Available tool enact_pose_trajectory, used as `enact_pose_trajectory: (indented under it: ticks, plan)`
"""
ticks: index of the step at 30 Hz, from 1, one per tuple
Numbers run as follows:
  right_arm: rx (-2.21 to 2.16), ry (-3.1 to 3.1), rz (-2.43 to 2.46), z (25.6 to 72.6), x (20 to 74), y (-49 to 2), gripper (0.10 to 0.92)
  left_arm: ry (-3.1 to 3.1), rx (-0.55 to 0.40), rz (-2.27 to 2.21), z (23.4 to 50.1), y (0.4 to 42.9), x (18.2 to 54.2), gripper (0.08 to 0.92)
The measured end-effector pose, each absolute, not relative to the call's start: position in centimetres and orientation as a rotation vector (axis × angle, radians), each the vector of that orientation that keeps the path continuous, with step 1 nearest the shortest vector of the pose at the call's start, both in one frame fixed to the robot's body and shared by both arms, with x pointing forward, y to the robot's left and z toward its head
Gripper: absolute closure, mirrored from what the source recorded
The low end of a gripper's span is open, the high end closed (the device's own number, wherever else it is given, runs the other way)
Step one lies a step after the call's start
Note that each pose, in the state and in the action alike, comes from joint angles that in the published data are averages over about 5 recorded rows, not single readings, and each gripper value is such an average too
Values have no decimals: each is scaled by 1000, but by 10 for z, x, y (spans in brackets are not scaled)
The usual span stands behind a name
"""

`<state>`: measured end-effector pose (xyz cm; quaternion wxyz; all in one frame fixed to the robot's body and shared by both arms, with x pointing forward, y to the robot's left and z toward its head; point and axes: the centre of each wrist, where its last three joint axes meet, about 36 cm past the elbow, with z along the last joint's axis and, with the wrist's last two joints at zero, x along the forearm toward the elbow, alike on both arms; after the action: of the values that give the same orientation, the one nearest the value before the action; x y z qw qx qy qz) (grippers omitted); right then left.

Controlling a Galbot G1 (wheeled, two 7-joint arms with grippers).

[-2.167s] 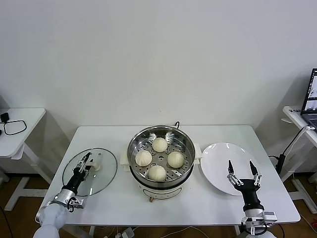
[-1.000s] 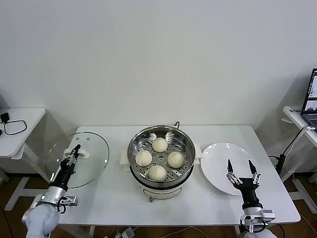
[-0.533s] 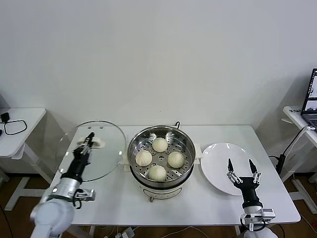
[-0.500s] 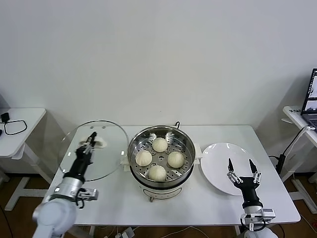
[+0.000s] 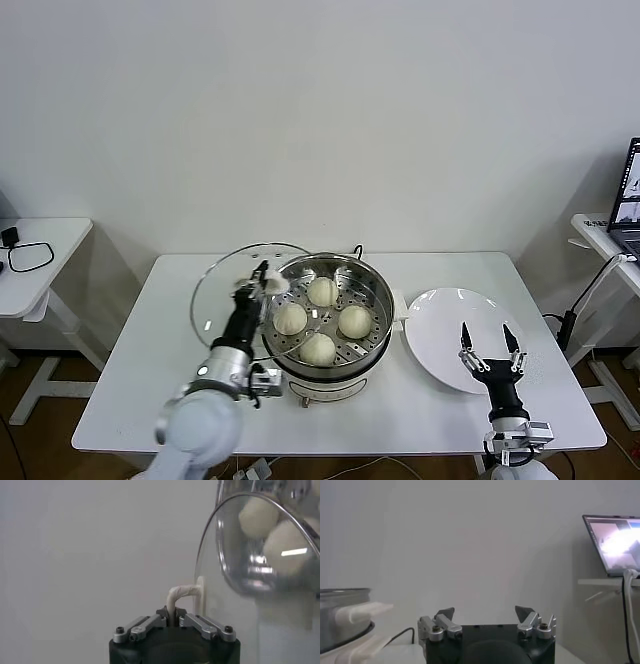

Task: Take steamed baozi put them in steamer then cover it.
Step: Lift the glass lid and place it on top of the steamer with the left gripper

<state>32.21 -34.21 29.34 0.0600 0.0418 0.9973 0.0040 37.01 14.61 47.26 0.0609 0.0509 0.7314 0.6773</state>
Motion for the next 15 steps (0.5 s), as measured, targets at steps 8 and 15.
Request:
enact_pose_trajectory:
  ticks: [8, 15]
  plan:
    - [135, 3029, 1, 290, 321, -344, 200, 2228, 187, 2002, 474, 95, 377, 811]
    - [138, 3035, -2, 287, 321, -344, 200, 2214, 213, 2008, 468, 67, 379, 811]
